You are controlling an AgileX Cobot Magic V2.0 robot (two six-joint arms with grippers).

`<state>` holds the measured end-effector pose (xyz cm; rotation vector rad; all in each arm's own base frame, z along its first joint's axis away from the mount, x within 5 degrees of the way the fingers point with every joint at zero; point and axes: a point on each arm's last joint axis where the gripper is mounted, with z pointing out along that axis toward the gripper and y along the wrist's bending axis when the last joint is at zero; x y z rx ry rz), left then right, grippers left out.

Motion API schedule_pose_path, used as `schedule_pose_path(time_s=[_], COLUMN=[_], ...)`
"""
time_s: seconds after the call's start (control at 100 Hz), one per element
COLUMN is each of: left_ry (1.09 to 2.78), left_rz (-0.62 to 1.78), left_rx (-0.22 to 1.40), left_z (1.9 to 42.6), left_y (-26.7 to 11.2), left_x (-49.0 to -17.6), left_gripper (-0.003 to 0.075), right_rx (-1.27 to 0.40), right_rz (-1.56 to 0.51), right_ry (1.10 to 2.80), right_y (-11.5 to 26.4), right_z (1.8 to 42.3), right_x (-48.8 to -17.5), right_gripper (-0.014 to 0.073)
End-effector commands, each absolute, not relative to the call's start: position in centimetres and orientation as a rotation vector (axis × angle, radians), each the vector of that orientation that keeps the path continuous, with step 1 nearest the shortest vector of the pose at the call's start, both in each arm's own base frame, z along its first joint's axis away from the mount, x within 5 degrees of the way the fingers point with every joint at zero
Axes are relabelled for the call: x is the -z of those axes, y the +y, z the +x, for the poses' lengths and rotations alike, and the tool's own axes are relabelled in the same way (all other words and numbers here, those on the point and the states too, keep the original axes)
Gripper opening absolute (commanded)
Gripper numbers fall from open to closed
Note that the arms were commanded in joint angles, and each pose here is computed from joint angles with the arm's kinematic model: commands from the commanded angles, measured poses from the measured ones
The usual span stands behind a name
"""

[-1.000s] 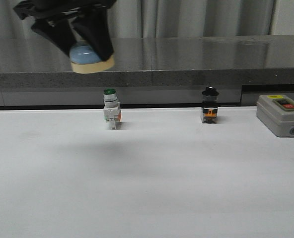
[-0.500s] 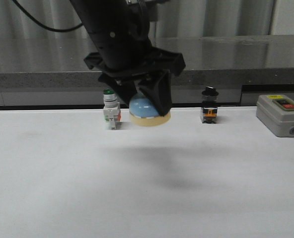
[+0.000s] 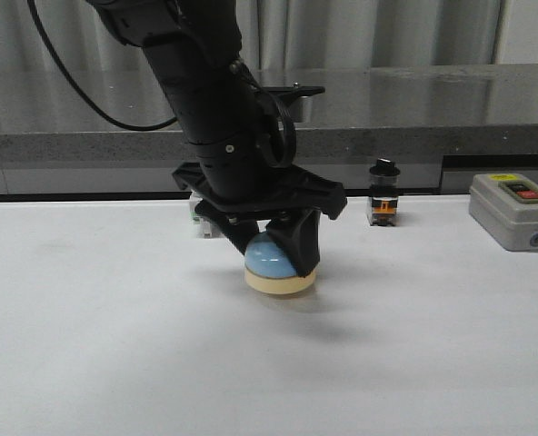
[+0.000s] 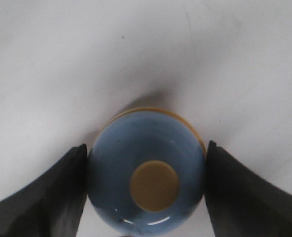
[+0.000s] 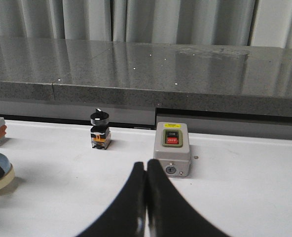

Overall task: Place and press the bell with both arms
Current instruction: 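Lower the bell onto the table and open the left gripper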

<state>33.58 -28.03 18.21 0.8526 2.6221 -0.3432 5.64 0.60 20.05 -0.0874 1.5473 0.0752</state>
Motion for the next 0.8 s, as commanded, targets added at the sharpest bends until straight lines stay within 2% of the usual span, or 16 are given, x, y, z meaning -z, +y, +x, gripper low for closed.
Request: schedule_pose_path(time_s=[0.0, 0.24, 0.36, 0.53, 0.79], left_ry=[2.514, 2.522, 2.522, 2.518, 2.517], left_rz=[0.810, 0.814, 0.814, 0.823, 0.841], left_rx=[0.410, 0.408, 0.408, 0.406, 0.404], left_z=[33.48, 33.42, 33.42, 33.42, 33.36], left_y=[-28.66, -28.63, -28.63, -28.63, -28.62], left_x=[-21.49, -21.45, -21.45, -21.45, -21.43], left_gripper=[0.0138, 0.0150, 0.0234, 0.0415, 0.0441], right_rx=[-0.062, -0.062, -0.062, -0.062, -0.062], right_rz=[-0.079, -0.079, -0.079, -0.079, -0.079], right_ry=[1.442, 1.442, 1.442, 1.442, 1.442], right_y=[0.50, 0.50, 0.50, 0.50, 0.50], right_z=[5.38, 5.38, 5.38, 5.38, 5.38], right_x=[-21.29, -21.29, -21.29, -21.29, -21.29], right_gripper=[-0.0060, -0.0060, -0.0060, -0.0060, -0.0060])
